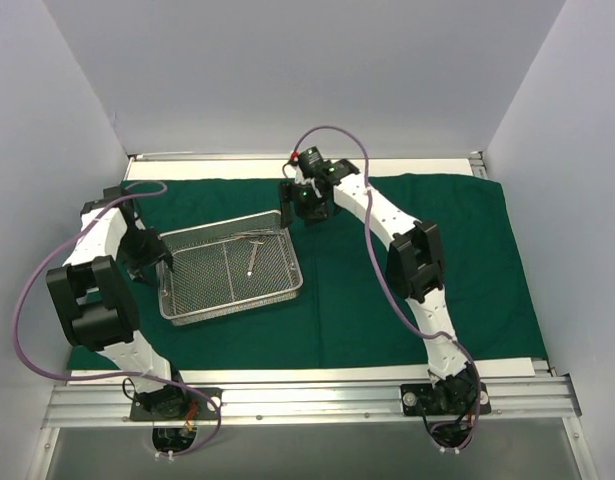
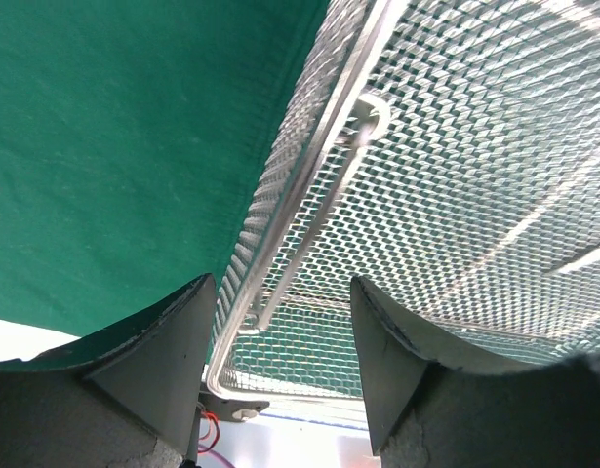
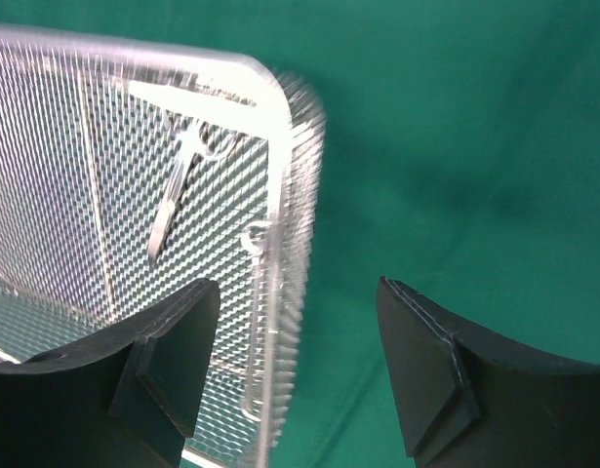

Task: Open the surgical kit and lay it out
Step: Place the container in the surgical kit, then pick up the medical item from the container.

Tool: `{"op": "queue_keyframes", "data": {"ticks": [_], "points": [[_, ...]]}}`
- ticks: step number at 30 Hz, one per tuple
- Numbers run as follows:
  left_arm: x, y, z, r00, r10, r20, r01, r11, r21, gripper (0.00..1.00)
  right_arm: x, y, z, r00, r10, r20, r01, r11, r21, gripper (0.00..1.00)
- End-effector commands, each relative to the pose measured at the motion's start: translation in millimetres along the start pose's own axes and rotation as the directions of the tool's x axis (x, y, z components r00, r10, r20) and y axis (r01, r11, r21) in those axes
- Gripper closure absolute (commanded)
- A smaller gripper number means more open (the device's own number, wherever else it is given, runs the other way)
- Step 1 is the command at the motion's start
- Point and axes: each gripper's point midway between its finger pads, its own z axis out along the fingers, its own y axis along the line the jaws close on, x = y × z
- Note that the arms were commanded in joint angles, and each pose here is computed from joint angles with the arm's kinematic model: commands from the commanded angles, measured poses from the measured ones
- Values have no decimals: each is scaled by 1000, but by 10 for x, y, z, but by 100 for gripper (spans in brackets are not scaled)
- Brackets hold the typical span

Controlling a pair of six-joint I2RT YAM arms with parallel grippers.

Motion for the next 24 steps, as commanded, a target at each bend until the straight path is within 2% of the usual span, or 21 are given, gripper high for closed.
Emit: {"op": "queue_keyframes", "data": {"ticks": [1, 8, 11, 14, 17, 18, 19, 21, 24], "points": [[-229, -67, -456, 990, -20, 141, 13, 999, 47, 34, -384, -22, -595, 994, 22, 107, -20, 1000, -23, 34], [-388, -240, -789, 957, -10, 289, -34, 989, 146, 35, -370, 93, -648, 983, -135, 121, 137, 991, -9, 32], [-404, -335, -872, 950, 19, 311, -76, 982, 172, 35, -437, 241, -677, 965, -198, 171, 194, 980, 40, 32], [-352, -423, -845, 958, 27, 287, -87, 976, 198, 36, -577, 534, -807, 944, -199, 262, 206, 979, 1, 33], [-283, -507, -798, 966, 24, 256, -87, 968, 236, 37, -712, 788, -909, 943, -106, 316, 143, 985, -94, 41], [-229, -544, -762, 971, 25, 238, -88, 963, 255, 38, -698, 853, -862, 949, -87, 304, 133, 982, -135, 45], [-186, -577, -759, 971, 31, 235, -95, 960, 263, 39, -663, 904, -830, 954, -80, 288, 131, 978, -161, 53], [-117, -549, -775, 971, 11, 239, -74, 964, 254, 39, -567, 957, -770, 960, -110, 256, 156, 973, -167, 58], [-64, -629, -877, 958, 20, 286, -98, 961, 260, 41, -368, 1043, -671, 948, -205, 242, 238, 964, -117, 58]]}}
